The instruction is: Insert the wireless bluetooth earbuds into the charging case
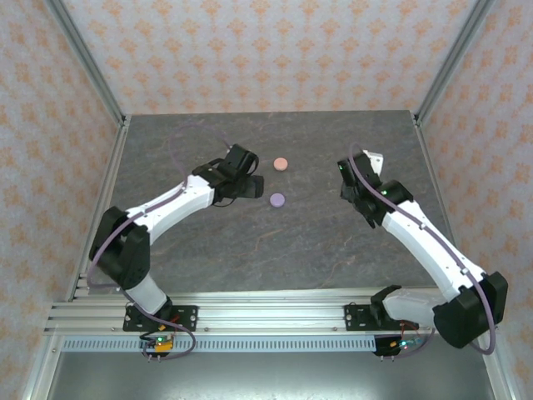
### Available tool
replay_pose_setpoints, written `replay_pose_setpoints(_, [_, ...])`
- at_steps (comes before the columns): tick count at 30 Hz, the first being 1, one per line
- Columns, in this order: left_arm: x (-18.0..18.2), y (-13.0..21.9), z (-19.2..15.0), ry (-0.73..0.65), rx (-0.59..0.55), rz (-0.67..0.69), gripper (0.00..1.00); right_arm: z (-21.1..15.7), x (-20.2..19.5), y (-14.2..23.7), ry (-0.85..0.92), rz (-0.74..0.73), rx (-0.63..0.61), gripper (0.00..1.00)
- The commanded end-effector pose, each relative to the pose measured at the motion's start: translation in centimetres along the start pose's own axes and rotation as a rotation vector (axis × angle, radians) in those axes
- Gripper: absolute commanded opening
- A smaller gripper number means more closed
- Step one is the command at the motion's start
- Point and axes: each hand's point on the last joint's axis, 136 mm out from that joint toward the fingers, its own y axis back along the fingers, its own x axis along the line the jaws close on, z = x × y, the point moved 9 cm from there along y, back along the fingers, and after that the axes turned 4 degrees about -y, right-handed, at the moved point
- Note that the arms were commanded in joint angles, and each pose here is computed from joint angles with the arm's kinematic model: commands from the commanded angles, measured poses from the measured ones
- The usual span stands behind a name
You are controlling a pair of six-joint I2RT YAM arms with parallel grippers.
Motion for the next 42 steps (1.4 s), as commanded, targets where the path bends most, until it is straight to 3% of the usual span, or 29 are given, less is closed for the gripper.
replay_pose_setpoints(1, [3.6,1.7,-1.1,-0.028,-0.019,0.205,0.74,0.9,-2.2,-0.3,-0.009,-0.138,-0.160,0.52])
replay_pose_setpoints(9, [9.4,4.3,-2.0,0.029,-0.107,0.399,0.82,-0.4,-4.5,-3.3,-0.040,-0.202,-0.160,0.58])
replay_pose_setpoints(16, [12.6,4.6,-2.9,0.019,-0.163,0.555,0.96,-1.0,-5.1,-5.7,-0.045,-0.108,-0.191,0.65])
replay_pose_setpoints(21, [14.8,3.8,-3.7,0.053,-0.215,0.592,0.98,-1.3,-5.9,-7.5,-0.090,-0.011,-0.174,0.68])
replay_pose_setpoints(28, [16.7,2.2,-5.2,0.055,-0.372,0.544,0.99,-2.5,-6.1,-9.5,-0.101,0.077,-0.288,0.72])
replay_pose_setpoints(37, [17.2,0.5,-6.2,0.044,-0.530,0.387,1.00,-3.1,-6.4,-11.4,-0.124,0.121,-0.359,0.75])
replay_pose_setpoints(42, [17.0,-0.3,-6.5,0.009,-0.562,0.297,1.00,-3.7,-6.4,-12.5,-0.111,0.146,-0.382,0.75])
